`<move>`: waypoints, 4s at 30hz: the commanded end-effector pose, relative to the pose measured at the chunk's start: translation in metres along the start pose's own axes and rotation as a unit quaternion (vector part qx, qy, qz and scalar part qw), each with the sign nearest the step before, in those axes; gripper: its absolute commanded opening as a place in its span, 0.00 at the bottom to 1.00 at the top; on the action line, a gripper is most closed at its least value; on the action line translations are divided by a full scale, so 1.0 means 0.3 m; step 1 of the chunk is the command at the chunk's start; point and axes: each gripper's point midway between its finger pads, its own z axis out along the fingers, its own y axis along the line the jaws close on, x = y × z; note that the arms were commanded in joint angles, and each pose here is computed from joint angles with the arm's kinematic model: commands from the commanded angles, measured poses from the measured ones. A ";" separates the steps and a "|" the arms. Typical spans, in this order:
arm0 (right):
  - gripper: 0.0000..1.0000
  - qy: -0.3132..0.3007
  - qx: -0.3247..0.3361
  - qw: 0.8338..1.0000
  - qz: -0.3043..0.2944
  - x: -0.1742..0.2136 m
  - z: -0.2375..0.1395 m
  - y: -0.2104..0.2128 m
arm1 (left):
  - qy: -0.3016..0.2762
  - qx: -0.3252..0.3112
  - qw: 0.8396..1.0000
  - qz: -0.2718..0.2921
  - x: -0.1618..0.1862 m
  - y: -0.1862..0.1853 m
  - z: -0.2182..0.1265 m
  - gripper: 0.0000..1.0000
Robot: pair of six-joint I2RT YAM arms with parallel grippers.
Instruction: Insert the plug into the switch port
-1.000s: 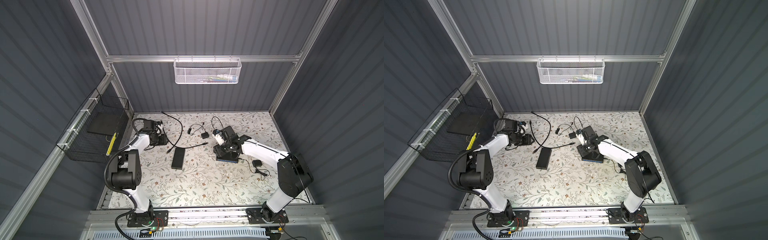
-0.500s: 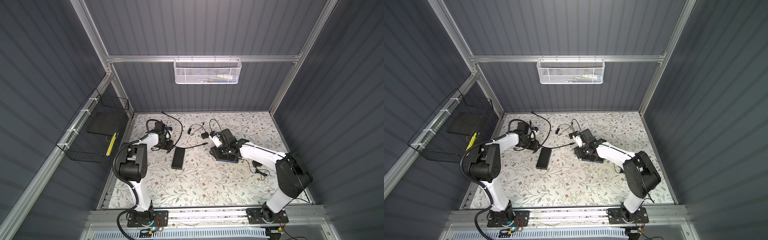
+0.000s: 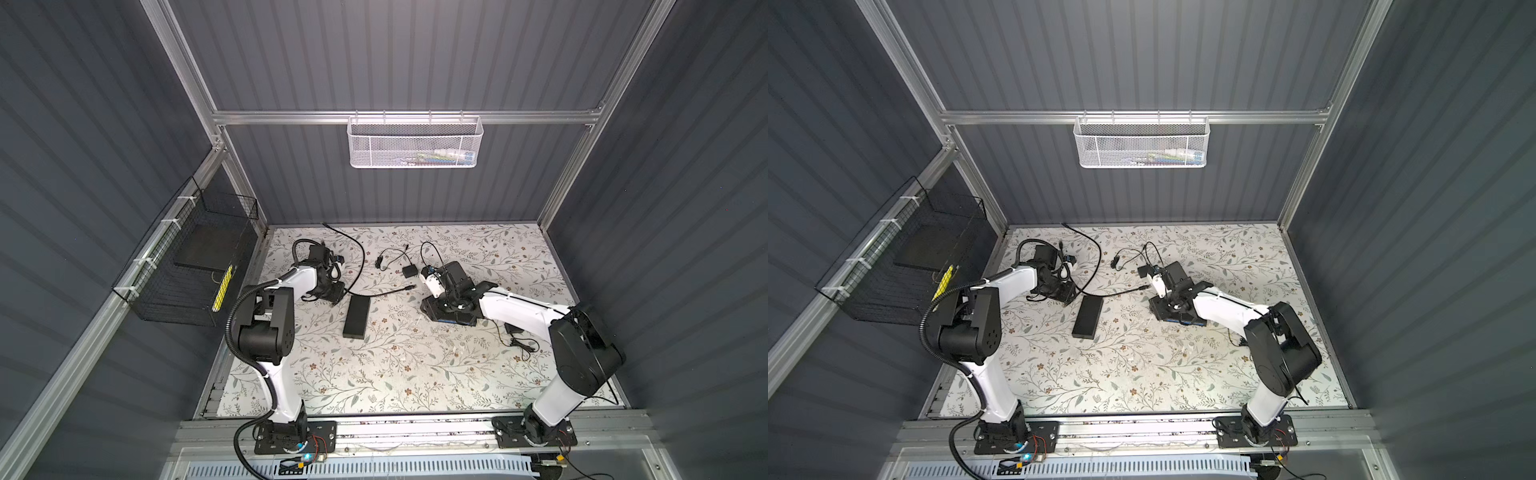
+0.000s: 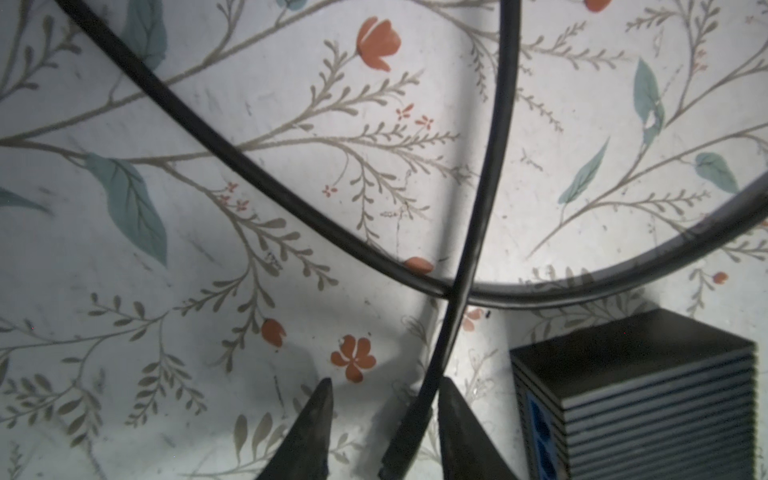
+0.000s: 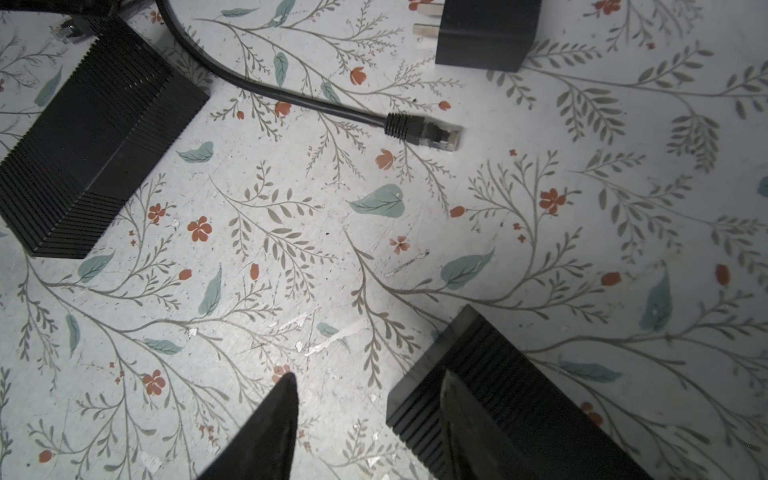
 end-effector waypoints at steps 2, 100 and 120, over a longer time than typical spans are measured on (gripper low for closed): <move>0.56 0.011 0.003 1.000 0.007 0.023 0.022 -0.004 | 0.029 0.000 0.999 0.021 0.034 -0.022 0.027 0.37; 0.46 -0.051 0.121 0.990 0.049 0.169 -0.573 -0.173 | -0.246 0.269 0.919 0.150 -0.309 -0.928 -0.468 0.54; 0.53 0.259 0.061 0.921 -0.284 0.490 -0.209 -0.070 | -0.322 0.154 0.926 -0.122 -0.178 -0.358 -0.490 0.70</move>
